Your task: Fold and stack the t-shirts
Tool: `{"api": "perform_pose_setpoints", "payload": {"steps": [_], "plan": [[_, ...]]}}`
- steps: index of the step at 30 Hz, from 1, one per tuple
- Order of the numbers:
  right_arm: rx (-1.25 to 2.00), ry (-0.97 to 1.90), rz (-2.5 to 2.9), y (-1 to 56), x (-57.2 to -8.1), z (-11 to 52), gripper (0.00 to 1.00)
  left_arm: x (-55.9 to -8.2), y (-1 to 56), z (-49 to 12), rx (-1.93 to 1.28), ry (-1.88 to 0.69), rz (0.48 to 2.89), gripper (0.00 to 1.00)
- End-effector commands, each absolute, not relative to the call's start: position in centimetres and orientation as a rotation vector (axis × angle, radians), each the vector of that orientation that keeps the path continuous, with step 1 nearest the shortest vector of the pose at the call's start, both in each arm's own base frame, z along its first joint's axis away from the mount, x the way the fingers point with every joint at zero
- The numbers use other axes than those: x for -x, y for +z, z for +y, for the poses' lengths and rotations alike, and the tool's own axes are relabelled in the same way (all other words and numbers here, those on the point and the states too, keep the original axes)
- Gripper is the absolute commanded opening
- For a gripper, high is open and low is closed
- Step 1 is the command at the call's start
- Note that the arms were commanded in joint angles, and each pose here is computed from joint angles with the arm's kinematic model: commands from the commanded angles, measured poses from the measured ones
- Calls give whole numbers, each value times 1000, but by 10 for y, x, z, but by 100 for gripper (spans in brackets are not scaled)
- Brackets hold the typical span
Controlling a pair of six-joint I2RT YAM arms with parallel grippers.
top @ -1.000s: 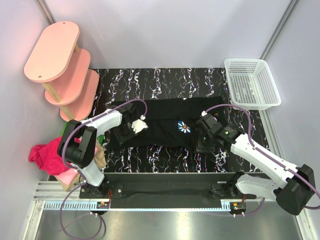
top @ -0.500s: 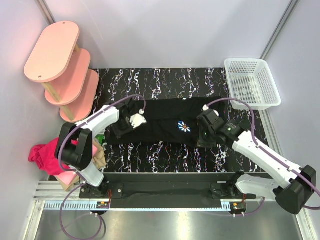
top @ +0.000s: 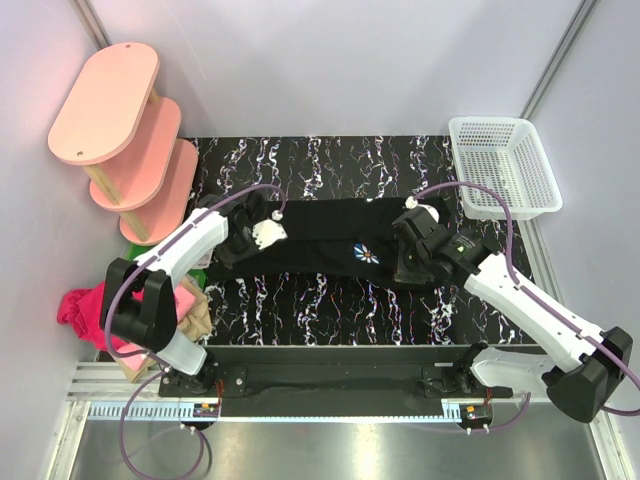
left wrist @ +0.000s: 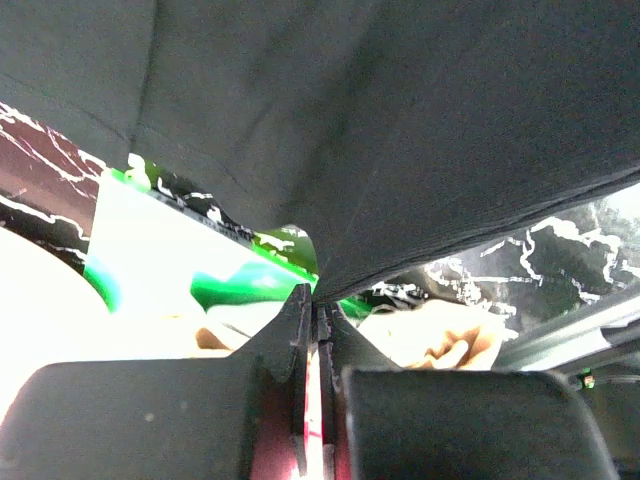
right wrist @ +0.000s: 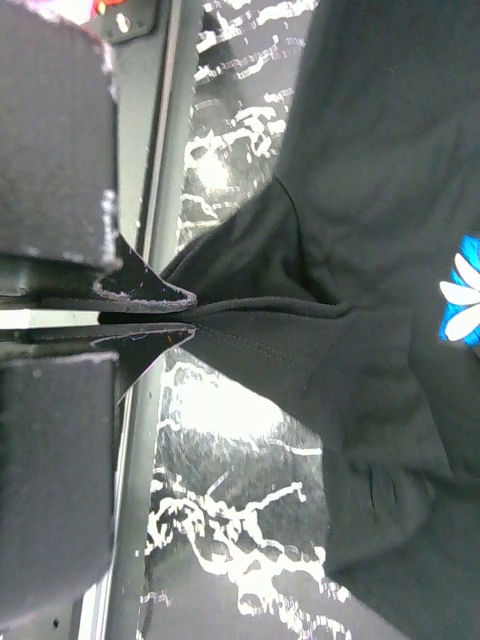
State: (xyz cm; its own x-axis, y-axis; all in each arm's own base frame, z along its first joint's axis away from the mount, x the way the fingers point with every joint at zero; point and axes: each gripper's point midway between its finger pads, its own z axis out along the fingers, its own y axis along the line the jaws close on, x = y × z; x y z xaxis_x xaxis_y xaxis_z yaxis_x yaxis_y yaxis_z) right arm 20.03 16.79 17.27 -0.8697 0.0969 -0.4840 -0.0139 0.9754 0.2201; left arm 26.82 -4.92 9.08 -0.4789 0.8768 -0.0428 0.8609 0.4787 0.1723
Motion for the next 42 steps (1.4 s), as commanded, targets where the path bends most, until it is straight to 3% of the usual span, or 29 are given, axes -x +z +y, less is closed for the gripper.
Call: {"api": "perform_pose_setpoints", "payload": {"steps": [1,10,26,28,29,30,31,32,34,35,42], "plan": [[-41,162,2564,182,-219,155,0,-284,96,-35,-1538,294,2590,0],[-140,129,2546,180,-292,137,0,-360,101,-49,-1516,390,2559,0],[-175,127,2623,136,-384,145,0,-434,64,-24,-1499,670,2557,0],[-179,109,2650,122,-390,145,0,-445,65,-22,-1456,709,2554,11],[-181,109,2657,118,-395,146,0,-449,66,-20,-1438,730,2552,24],[-177,105,2655,117,-399,144,4,-455,68,-15,-1406,805,2540,53],[-180,104,2656,117,-404,142,21,-458,70,-12,-1377,852,2535,75],[-185,96,2643,119,-412,141,30,-465,75,-9,-1336,899,2509,98],[-177,102,2630,123,-421,138,39,-465,84,-1,-1289,983,2501,99],[-182,101,2615,128,-426,137,51,-464,99,-2,-1249,982,2480,99],[-195,120,2576,149,-419,133,53,-403,143,-71,-1339,694,2326,99]]}}
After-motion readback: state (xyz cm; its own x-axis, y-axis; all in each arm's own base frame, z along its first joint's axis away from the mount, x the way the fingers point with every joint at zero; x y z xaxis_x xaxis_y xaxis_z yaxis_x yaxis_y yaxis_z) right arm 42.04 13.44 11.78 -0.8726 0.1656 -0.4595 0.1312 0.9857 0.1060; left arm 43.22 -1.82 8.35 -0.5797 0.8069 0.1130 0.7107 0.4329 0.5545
